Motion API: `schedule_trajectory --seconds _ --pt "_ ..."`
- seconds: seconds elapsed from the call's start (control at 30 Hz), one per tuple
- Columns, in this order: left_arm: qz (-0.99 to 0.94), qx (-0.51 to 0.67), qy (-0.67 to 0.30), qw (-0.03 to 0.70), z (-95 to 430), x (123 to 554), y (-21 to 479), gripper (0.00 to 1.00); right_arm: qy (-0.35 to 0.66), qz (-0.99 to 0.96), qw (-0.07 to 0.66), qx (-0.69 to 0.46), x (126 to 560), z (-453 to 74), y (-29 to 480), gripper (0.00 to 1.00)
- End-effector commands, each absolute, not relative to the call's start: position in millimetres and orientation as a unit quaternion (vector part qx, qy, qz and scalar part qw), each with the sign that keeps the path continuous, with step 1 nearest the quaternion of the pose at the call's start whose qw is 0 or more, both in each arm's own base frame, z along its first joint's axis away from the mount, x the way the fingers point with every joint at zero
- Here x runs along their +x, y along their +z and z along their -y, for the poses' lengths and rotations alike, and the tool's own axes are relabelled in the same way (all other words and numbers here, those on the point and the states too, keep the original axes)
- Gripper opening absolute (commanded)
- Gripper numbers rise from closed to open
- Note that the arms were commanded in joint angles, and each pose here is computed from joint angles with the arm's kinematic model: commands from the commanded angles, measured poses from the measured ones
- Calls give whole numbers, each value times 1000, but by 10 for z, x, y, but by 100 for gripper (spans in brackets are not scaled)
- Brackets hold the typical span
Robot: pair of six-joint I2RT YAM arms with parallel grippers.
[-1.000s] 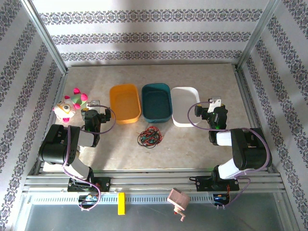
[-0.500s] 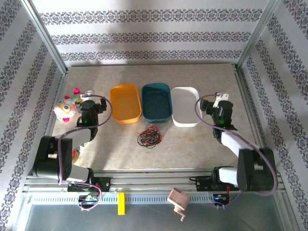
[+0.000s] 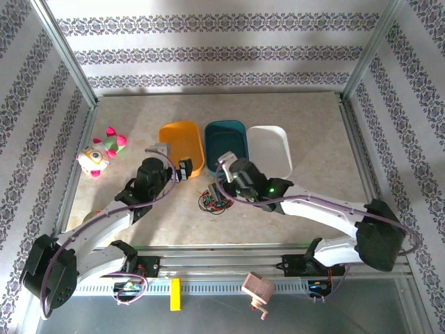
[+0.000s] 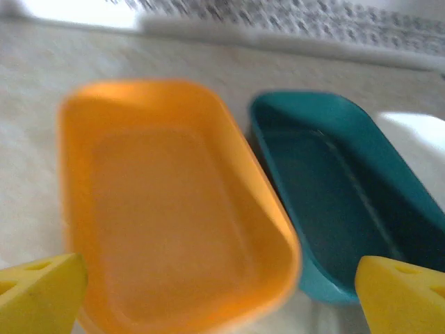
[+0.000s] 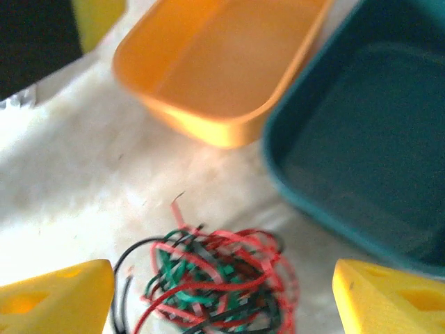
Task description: Untangle the cables
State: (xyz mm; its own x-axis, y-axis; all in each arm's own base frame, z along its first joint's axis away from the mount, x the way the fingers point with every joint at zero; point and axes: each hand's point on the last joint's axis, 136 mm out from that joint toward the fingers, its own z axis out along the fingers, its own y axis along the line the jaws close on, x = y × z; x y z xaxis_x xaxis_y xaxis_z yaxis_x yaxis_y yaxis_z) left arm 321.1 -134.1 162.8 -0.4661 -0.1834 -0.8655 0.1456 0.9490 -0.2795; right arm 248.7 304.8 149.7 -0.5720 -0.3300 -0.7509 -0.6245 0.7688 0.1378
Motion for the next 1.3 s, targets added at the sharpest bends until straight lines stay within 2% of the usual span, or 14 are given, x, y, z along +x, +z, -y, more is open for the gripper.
schedule_trajectory --seconds 0.0,0.27,0.67,0.8,0.9,0.97,1.03,1.1,1.27 --pt "-866 -22 -239 438 1567 2866 1285 99 168 -888 344 -255 2488 -2977 1400 81" --pt "-891 113 -224 378 1915 2577 1099 99 110 -916 316 -223 2602 -2895 1172 77" --pt "-897 202 -208 334 2280 2401 835 99 52 -942 256 -210 2570 -2785 861 62" --pt "-898 204 -202 333 2301 2433 794 99 49 -946 245 -208 2546 -2764 825 48" --pt "-899 207 -197 331 2313 2454 742 99 57 -947 239 -208 2515 -2775 812 31" --pt "-900 208 -196 330 2331 2476 713 99 62 -946 237 -211 2505 -2784 818 18" --pt "-901 210 -193 326 2347 2491 678 99 70 -944 239 -217 2500 -2807 848 0" --pt "-901 212 -192 327 2371 2521 666 100 75 -940 249 -221 2515 -2819 906 0" --pt "-901 221 -187 324 2440 2592 591 92 84 -924 295 -226 2594 -2819 1174 0"
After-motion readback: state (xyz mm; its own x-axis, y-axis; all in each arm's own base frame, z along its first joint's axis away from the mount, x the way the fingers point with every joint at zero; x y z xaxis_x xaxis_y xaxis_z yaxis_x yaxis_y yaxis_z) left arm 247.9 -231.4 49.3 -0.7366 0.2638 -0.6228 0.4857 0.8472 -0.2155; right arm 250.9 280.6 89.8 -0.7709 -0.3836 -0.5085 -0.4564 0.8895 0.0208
